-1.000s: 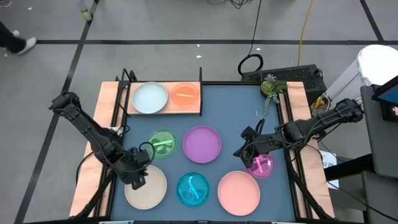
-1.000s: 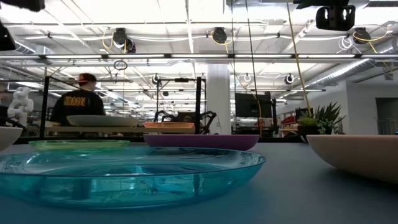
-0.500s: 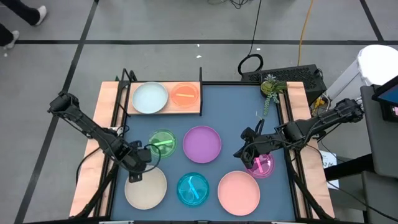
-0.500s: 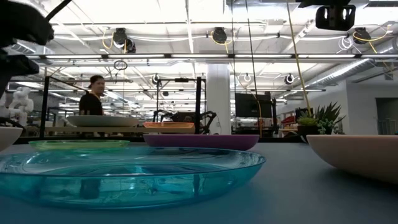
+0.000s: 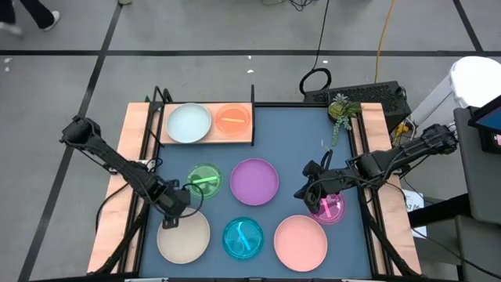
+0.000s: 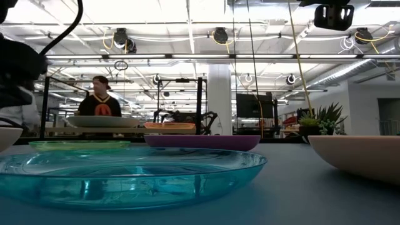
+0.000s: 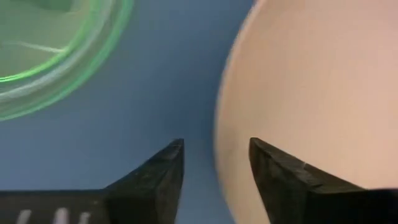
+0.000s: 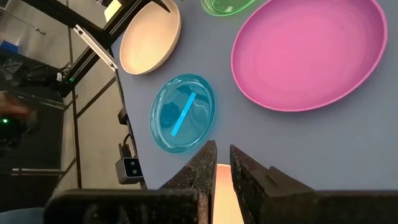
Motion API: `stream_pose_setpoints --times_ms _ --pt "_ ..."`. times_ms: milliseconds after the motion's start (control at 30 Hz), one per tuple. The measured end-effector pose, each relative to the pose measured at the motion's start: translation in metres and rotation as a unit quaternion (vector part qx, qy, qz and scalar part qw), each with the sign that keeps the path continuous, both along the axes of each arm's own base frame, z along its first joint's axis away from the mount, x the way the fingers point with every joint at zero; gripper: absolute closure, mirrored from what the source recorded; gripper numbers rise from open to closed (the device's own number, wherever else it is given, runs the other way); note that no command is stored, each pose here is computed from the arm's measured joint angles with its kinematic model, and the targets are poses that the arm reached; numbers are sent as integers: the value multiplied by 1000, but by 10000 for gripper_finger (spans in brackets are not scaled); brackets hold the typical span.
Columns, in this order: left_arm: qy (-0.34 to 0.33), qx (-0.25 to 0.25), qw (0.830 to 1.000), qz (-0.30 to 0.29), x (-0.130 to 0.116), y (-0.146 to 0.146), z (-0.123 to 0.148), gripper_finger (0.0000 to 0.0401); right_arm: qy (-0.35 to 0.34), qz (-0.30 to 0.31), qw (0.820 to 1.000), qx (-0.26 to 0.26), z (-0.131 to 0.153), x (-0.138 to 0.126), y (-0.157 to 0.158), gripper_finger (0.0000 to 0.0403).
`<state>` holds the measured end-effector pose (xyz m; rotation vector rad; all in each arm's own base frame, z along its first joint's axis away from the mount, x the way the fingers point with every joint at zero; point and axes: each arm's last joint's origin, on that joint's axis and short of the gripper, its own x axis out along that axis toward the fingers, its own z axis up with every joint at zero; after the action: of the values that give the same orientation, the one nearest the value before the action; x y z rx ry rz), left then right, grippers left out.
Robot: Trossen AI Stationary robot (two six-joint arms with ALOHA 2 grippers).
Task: Place and stack plates onto a shelf
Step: Stack the white plate on top of the gray plate on the shelf
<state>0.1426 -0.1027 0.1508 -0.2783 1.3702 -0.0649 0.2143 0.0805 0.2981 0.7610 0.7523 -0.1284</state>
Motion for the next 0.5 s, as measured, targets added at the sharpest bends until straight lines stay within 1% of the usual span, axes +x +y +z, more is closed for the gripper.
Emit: stream_pose_setpoints --times_ms 67,200,333,400,500 --pt "-3 -16 1000 6 -1 -1 -5 257 -1 5 1000 -6 0 0 0 371" --pt "-5 -29 999 29 -3 0 -12 317 -2 10 1000 -11 0 0 0 371" --pt "-6 -40 998 42 -3 -1 -12 377 -2 10 1000 -11 0 0 0 371" --pt "-11 -54 997 47 -1 -1 -11 389 -2 10 1000 -11 0 0 0 371" --pt "-15 -70 995 67 1 -2 -6 390 -3 8 1000 -12 0 0 -1 371"
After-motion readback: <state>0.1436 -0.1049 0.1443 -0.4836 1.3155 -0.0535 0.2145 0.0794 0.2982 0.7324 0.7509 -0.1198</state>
